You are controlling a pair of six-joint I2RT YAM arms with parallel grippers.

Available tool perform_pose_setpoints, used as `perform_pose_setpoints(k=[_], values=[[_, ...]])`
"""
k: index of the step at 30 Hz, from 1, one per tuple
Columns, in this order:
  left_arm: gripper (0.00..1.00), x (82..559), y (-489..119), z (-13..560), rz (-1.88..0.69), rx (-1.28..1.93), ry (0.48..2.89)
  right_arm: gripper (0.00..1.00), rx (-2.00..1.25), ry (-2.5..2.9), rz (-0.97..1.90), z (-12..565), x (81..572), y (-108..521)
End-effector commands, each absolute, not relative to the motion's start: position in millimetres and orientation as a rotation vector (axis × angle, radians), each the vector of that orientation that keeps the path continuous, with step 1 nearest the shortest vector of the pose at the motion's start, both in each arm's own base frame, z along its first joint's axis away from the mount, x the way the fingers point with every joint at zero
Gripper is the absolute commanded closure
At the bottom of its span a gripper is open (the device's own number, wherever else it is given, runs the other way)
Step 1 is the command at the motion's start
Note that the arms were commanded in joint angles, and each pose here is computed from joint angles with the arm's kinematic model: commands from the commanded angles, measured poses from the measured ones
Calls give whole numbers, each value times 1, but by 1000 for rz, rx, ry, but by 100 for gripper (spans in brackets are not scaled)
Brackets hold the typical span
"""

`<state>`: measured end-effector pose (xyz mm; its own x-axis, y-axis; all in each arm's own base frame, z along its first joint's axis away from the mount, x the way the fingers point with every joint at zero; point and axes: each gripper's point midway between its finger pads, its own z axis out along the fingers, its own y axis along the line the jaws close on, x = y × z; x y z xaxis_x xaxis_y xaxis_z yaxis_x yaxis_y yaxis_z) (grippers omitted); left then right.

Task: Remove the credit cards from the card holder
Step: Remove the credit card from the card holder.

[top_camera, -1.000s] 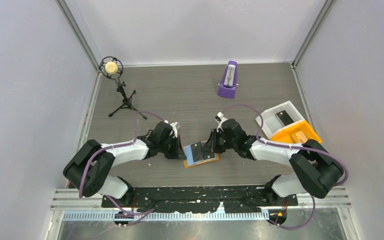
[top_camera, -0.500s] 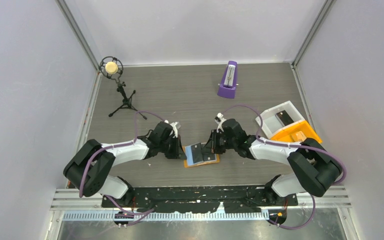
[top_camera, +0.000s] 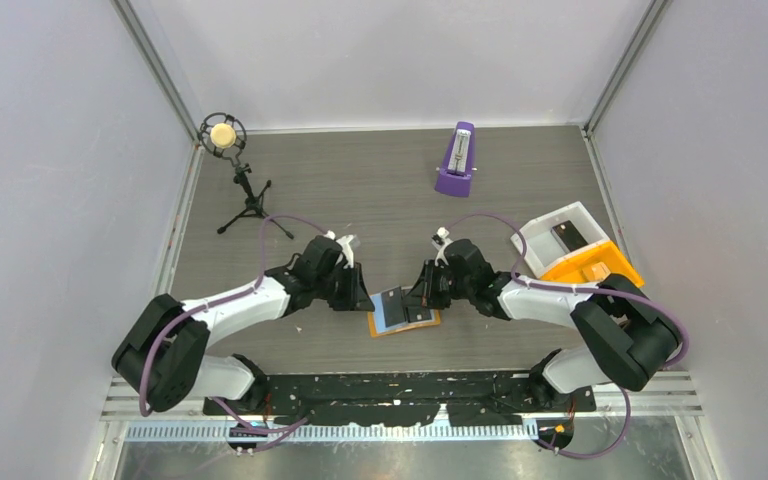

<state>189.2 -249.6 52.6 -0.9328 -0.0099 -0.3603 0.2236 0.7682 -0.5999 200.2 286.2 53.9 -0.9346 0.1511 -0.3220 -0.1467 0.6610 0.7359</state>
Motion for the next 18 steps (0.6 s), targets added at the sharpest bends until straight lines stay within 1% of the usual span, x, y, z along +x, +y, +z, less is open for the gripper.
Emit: perform_pose_setpoints(k=[1,5,9,11,13,15,18], values=[[82,199,-262,73,-1014,181,2556,95,13,2455,1203,68,206,293],[81,199,-271,67,-1070,189,2562,95,13,2456,1206,69,205,296],[84,196,-282,57,-1155,186,2584,95,9,2463,1203,66,205,297],[86,197,-282,50,-1147,169,2595,95,-2,2467,1205,65,204,297],[89,198,-277,41,-1094,155,2631,95,-15,2471,1200,65,202,297],[92,195,-265,29,-977,146,2708,95,-25,2476,1180,65,202,294],[94,190,-244,15,-812,159,2783,95,-58,2485,1124,65,204,288]])
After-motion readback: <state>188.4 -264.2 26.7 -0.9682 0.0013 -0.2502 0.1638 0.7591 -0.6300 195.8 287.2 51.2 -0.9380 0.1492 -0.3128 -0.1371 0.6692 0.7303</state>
